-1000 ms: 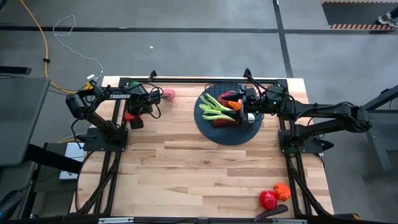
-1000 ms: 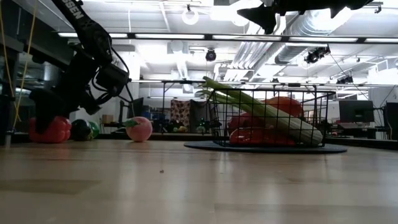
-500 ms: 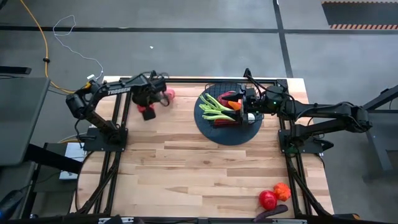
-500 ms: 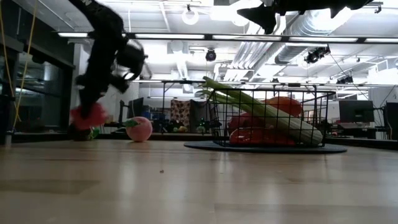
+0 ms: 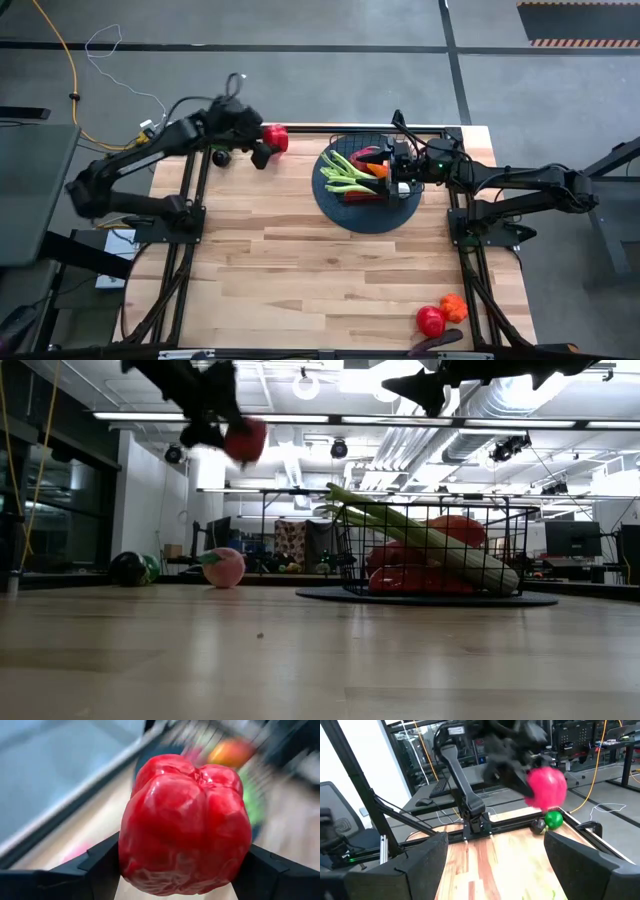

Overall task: Build produce basket
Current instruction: Put the red bell pepper into the black wire basket

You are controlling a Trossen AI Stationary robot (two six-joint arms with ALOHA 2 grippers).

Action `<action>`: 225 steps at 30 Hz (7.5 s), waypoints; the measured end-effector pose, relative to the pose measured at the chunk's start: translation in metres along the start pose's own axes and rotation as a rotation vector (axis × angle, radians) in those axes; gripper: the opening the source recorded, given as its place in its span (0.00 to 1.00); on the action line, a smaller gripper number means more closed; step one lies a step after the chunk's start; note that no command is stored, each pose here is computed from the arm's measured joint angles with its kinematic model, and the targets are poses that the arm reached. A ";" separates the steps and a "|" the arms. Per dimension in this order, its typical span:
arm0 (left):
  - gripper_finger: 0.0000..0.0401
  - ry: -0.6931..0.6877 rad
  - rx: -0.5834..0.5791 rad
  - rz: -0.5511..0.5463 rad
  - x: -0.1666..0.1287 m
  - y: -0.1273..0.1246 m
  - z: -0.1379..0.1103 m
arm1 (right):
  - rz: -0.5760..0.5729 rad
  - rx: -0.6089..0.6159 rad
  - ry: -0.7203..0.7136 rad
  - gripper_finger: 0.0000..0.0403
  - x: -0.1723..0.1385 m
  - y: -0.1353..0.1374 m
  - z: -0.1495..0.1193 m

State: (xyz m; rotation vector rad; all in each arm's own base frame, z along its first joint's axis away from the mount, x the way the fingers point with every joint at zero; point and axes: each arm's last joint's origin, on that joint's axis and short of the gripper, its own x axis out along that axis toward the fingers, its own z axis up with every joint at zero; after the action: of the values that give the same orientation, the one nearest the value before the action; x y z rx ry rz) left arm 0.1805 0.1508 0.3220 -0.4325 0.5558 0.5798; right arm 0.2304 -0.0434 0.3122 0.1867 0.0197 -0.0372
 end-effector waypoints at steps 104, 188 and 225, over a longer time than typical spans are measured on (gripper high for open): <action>0.71 -0.363 0.222 -0.382 0.037 -0.097 -0.037 | 0.022 0.000 0.062 0.79 0.056 -0.001 -0.016; 0.71 -0.159 0.173 -0.397 0.072 -0.121 -0.024 | 0.108 -0.083 0.126 0.94 0.085 -0.005 -0.016; 0.90 -0.150 0.165 -0.346 0.051 -0.098 -0.016 | 0.079 -0.072 0.127 0.63 0.072 -0.009 -0.005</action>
State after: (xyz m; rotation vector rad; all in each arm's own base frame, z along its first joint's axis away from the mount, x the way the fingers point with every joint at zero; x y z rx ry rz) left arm 0.2706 0.0886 0.3012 -0.3159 0.3702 0.2297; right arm 0.3023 -0.0540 0.3038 0.1176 0.1397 0.0539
